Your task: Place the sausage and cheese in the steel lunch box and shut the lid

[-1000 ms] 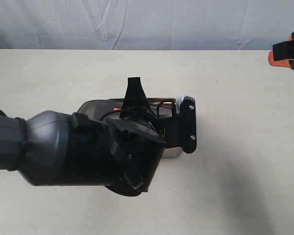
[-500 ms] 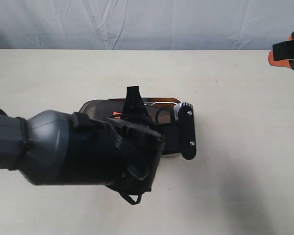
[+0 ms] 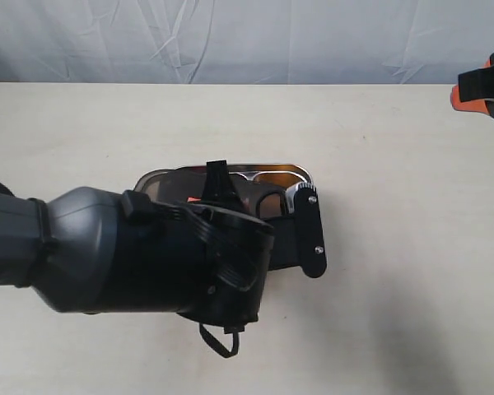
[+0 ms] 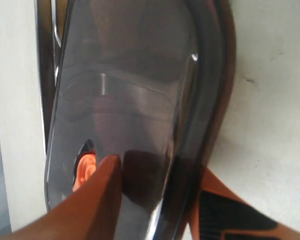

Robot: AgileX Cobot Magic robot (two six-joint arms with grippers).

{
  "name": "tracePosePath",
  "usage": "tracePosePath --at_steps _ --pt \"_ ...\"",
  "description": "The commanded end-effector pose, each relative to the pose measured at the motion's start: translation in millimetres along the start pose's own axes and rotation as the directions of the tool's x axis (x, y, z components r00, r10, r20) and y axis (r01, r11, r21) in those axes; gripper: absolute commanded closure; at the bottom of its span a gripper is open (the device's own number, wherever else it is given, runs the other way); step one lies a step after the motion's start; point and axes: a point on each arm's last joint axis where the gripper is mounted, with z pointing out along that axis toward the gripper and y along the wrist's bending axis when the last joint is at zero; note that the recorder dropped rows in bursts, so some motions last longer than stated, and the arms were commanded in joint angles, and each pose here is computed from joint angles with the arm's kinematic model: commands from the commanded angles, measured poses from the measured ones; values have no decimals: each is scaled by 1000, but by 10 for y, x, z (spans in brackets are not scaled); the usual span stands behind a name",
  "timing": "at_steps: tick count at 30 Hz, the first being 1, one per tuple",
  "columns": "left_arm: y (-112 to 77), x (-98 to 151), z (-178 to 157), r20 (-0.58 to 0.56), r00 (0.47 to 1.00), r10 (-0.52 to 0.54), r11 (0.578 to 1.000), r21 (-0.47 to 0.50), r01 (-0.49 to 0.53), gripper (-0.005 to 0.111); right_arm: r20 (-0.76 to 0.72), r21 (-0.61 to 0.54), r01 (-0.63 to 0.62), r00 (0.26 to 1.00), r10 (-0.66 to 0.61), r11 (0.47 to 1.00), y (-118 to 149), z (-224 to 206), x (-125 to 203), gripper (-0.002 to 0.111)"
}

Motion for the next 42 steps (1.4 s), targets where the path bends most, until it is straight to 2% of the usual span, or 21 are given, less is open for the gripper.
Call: tracePosePath --at_steps 1,7,10,19,27,32,38,42 --pt "-49 23 5 -27 999 -23 999 40 24 69 7 5 -1 1000 1 1000 -2 -12 5 65" --pt "-53 64 3 -72 997 -20 999 44 23 69 3 4 -7 1000 7 1000 0 -12 8 65" --pt "-78 61 1 -69 998 -9 997 71 14 69 3 5 -6 1000 6 1000 -1 -12 9 65" --pt "-74 73 1 -81 997 -8 998 68 13 69 3 5 -6 1000 6 1000 -1 -12 9 65" --pt "-95 -1 2 -1 1000 -13 996 91 13 69 1 4 -6 1000 6 1000 -1 -12 10 65" --pt "-96 -1 2 -1 1000 -14 996 93 14 68 1 4 -8 1000 8 1000 -1 -12 10 65" --pt "-105 -48 0 51 999 -11 995 102 6 49 1 4 -8 1000 8 1000 -1 -12 10 65" --pt "-84 -33 0 32 999 -3 997 83 1 48 1 4 -8 1000 8 1000 -1 -12 10 65"
